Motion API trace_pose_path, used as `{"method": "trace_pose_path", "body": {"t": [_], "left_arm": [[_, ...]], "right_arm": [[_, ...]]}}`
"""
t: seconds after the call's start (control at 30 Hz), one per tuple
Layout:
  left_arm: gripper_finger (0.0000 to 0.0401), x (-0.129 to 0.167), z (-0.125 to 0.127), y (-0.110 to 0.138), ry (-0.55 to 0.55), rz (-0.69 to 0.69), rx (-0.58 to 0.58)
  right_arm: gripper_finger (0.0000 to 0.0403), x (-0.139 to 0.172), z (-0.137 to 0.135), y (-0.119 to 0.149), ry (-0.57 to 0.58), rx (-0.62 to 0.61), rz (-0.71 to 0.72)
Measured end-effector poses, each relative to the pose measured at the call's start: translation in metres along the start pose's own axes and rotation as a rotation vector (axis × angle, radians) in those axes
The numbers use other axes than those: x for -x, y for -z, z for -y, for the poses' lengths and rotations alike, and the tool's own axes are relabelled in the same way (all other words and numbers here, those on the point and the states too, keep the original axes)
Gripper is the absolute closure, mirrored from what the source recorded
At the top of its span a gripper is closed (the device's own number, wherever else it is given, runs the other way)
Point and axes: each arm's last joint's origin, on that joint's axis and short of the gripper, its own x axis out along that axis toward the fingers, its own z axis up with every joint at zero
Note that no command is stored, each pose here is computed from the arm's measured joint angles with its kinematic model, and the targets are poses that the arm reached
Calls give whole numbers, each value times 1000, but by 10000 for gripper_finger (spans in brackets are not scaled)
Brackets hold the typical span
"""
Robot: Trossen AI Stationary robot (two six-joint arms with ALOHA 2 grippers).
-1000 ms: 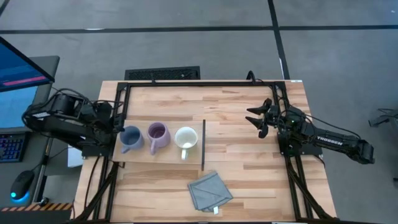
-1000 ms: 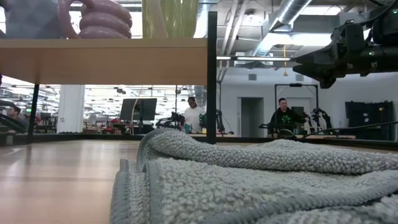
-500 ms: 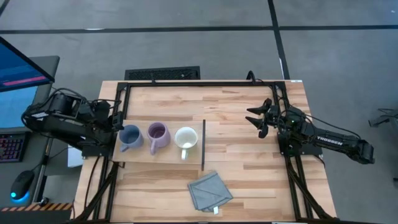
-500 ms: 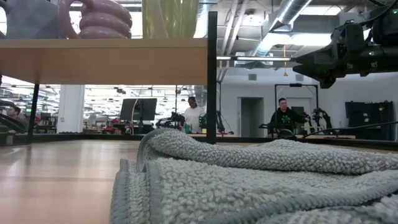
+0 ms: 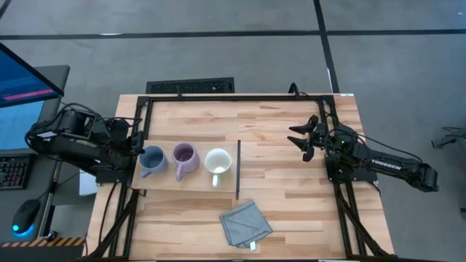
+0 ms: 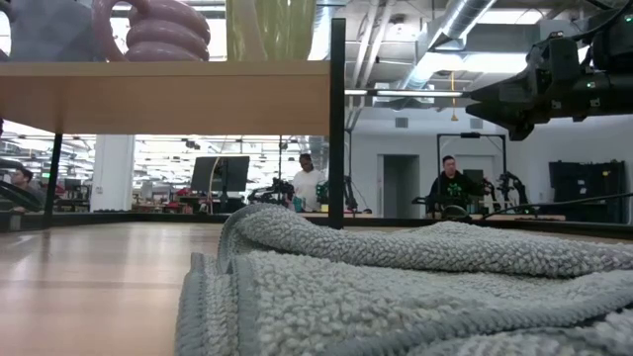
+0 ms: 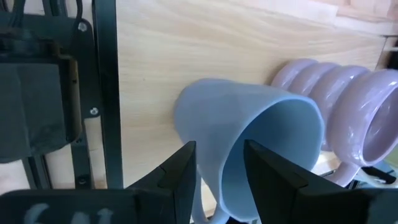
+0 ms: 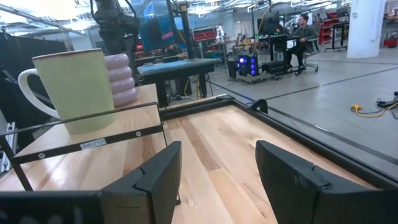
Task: Stack small to large cups/mugs on shelf
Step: Put the blue mug on the shelf
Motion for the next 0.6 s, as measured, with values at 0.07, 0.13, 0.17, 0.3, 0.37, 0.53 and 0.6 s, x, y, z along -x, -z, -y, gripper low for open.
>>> {"method": "trace_pose_path", "body": {"t": [0.07, 0.13, 0.17, 0.3, 0.37, 0.53, 0.6], "left_arm": [[277, 0, 0, 0, 3, 17, 6], [277, 0, 0, -1, 6, 39, 7], [277, 0, 0, -1, 7, 46, 7], [277, 0, 0, -2, 8, 52, 9], [277, 0, 0, -1, 8, 49, 17], [277, 0, 0, -1, 8, 51, 3], [277, 0, 0, -2, 9, 57, -7]], "right_arm": [[173, 0, 0, 0, 0, 0, 0], [173, 0, 0, 0, 0, 0, 1], [173, 0, 0, 0, 0, 0, 0], [173, 0, 0, 0, 0, 0, 0], [173, 0, 0, 0, 0, 0, 1], [173, 0, -1, 0, -20, 0, -1], [173, 0, -1, 0, -27, 0, -2]]}}
